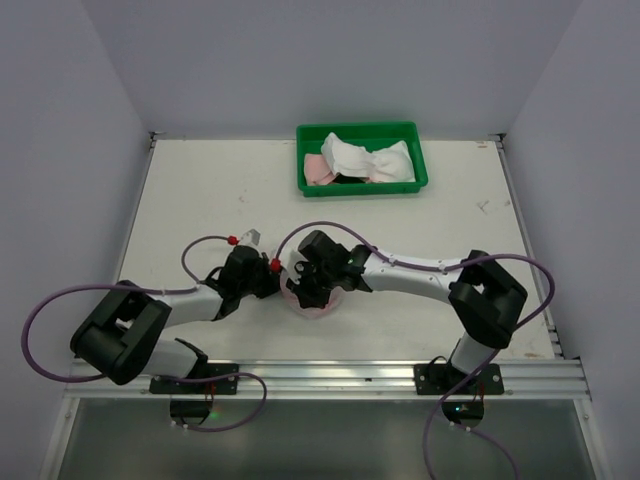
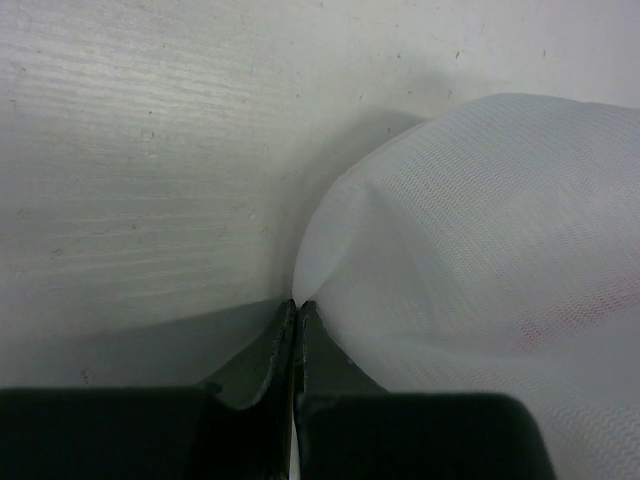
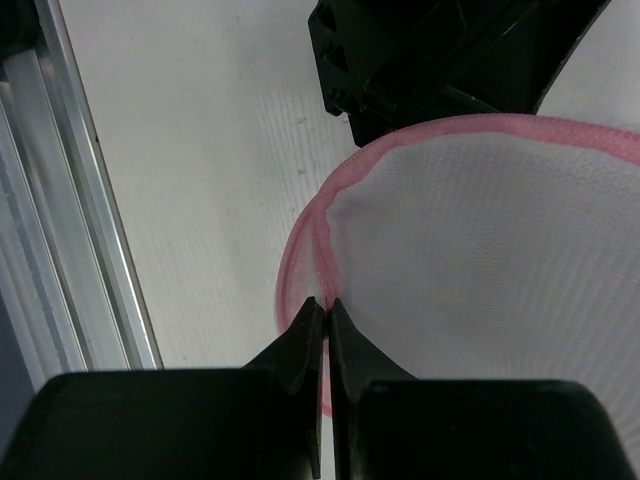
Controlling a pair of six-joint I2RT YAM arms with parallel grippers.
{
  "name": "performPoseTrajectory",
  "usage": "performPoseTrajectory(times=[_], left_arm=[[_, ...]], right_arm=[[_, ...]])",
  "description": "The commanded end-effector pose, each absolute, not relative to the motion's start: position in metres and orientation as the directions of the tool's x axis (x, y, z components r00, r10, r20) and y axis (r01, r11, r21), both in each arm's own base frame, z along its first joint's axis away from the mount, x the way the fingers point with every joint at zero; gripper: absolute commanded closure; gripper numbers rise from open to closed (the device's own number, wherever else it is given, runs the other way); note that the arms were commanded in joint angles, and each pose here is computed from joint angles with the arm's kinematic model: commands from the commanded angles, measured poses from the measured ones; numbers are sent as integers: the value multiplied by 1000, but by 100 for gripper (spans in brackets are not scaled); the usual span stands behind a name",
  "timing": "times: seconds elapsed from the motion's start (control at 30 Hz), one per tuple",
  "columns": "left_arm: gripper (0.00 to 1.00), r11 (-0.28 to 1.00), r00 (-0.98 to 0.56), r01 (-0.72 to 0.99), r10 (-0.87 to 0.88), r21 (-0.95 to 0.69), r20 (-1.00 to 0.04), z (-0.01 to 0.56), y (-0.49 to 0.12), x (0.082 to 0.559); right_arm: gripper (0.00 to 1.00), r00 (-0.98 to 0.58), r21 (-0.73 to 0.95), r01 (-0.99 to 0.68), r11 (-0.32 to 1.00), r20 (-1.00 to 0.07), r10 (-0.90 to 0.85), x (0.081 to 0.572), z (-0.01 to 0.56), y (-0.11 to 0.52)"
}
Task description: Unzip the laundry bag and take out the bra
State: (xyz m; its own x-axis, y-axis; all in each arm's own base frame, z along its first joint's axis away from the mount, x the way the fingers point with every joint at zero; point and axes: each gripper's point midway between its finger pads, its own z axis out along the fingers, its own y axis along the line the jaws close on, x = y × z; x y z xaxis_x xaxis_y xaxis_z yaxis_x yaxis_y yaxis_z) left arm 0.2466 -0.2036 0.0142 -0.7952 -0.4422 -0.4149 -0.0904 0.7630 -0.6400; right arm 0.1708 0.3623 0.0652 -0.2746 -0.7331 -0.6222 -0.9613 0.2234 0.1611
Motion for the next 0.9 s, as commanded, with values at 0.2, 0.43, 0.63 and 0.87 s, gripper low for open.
performPoseTrajectory(times=[0.2,0.43,0.63,0.87], left_arm=[[100,713,-748,-157,-538,-684,-389,17,-189,234],[93,706,-717,-172,-568,-687,-404,18,-176,226],[94,703,-732,-183,-564,-687,-382,10,-175,218],[99,706,-709,-194,-581,-682,-400,9,-165,213]], right_arm=[[98,-287,229,-957,176,-684,-671,180,78,379],[96,-340,318,-934,162,-656,-674,186,75,380],[95,-367,412,-904,118,-603,-708,180,66,392],[91,-433,505,-852,142,-523,-734,188,53,397]])
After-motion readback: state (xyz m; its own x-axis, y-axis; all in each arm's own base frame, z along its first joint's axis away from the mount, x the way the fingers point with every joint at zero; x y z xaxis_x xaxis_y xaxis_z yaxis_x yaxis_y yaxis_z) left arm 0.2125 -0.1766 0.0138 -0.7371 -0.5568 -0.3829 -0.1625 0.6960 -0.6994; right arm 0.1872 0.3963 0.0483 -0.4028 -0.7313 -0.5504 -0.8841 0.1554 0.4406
